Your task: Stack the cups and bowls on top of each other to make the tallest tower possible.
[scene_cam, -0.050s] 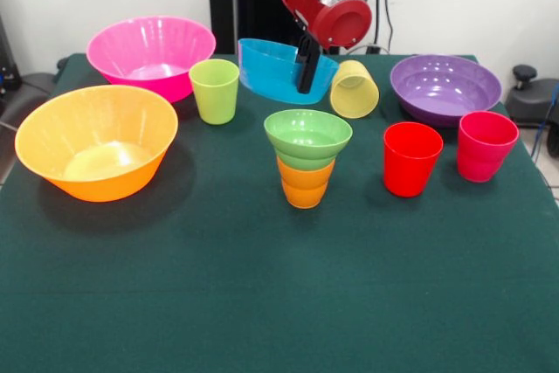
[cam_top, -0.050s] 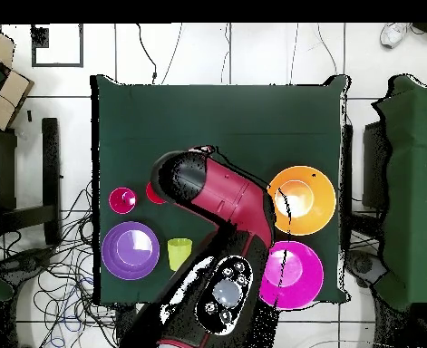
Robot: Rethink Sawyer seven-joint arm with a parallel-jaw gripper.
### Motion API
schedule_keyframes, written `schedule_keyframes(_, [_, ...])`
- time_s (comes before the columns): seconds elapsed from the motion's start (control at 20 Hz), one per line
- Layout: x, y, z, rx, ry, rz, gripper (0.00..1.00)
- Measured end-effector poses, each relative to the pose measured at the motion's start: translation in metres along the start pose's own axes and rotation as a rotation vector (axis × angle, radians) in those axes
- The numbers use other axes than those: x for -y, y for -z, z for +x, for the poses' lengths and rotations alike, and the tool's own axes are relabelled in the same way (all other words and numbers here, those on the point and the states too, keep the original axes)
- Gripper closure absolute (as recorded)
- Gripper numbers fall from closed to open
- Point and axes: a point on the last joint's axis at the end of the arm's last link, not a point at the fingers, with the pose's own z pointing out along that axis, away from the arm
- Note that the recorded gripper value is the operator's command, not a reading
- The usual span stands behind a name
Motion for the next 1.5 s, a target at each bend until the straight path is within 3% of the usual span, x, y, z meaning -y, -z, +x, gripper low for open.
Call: schedule_keyframes(1.5, [-0.0059,-0.0028,-0.0016,0.005,0.006,-0.004,1.0])
